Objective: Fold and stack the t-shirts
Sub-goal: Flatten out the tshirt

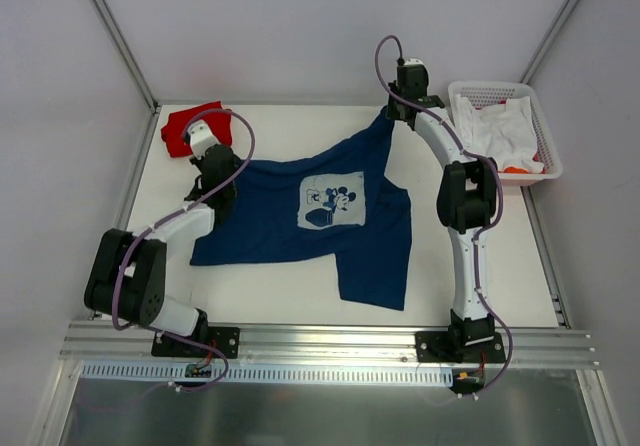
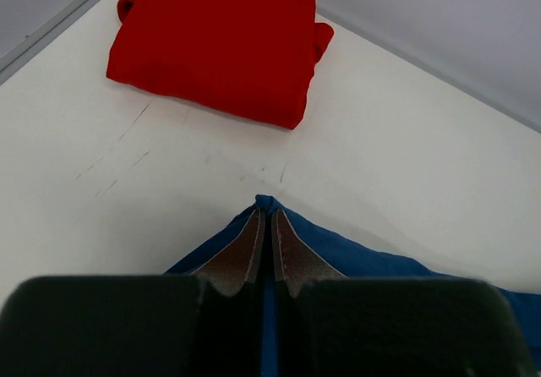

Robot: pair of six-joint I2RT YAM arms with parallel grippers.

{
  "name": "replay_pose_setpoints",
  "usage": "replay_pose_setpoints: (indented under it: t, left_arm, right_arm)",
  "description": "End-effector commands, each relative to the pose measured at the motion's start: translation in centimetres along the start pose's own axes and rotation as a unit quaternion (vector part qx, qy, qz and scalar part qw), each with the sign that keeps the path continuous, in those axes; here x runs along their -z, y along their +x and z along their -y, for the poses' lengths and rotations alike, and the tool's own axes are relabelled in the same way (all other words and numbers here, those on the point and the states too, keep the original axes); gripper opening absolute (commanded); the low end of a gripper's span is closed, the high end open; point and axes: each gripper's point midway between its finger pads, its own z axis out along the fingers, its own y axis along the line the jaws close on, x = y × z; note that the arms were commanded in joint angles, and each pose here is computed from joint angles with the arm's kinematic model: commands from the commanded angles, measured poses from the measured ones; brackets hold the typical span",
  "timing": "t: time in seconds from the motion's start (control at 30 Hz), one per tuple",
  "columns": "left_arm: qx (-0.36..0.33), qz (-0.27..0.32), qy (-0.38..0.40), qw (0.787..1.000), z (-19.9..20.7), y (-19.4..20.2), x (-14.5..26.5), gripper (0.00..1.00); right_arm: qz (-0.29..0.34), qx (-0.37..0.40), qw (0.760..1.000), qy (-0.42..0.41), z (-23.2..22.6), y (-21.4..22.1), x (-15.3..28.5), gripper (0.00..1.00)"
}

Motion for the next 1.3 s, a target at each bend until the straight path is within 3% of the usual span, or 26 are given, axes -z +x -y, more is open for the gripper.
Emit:
replay_pose_setpoints:
  t: [0.0, 0.37, 0.4, 0.43, 0.47, 0.5, 0.57, 0.77, 0.9, 1.27]
  left_arm:
    - [0.018, 0.043, 0.02, 0.999, 2.4, -2.8, -2.4, 0.0]
    - [-0.001, 0.03, 0.003, 1.0, 2.9, -1.1, -6.9, 0.0]
    - [-0.006, 0.025, -0.005, 1.0, 2.6, -0.6, -7.3, 0.14]
    - [-0.006, 0.029, -0.004, 1.0, 2.9, -0.9, -7.5, 0.29]
    - [-0.01, 0.029, -0.004, 1.0, 2.9, -1.0, -7.5, 0.44]
    - [-0.013, 0.03, -0.005, 0.999, 2.9, -1.1, -7.5, 0.76]
    - [-0.016, 0.036, -0.013, 0.999, 2.6, -1.5, -7.6, 0.98]
    - [-0.011, 0.036, -0.006, 0.999, 2.4, -2.5, -6.3, 0.99]
    - [0.006, 0.035, 0.002, 0.999, 2.1, -3.6, -4.6, 0.99]
    - [0.015, -0.038, 0.011, 0.999, -0.5, -1.8, 1.0, 0.99]
  right_arm:
    - [0.055, -0.011, 0.998, -0.014, 0.5, -3.5, -0.6, 0.0]
    - [0.042, -0.018, 0.999, -0.01, 2.2, -1.1, -4.1, 0.02]
    - [0.042, -0.02, 0.999, -0.009, 2.2, -1.0, -4.3, 0.24]
    - [0.038, -0.023, 0.999, -0.007, 2.5, -0.7, -4.5, 0.38]
    - [0.037, -0.024, 0.999, -0.006, 2.6, -0.6, -4.5, 0.59]
    - [0.03, -0.024, 0.999, -0.004, 2.7, 0.0, -4.6, 0.66]
    - [0.03, -0.024, 0.999, -0.001, 2.8, -0.1, -4.1, 0.8]
    - [0.017, -0.023, 0.999, 0.021, 4.1, 0.6, -2.1, 0.84]
    - [0.029, -0.031, 0.999, 0.03, 4.6, -0.8, 1.7, 0.83]
    - [-0.011, -0.045, 0.998, 0.041, 5.1, 2.2, 10.8, 0.81]
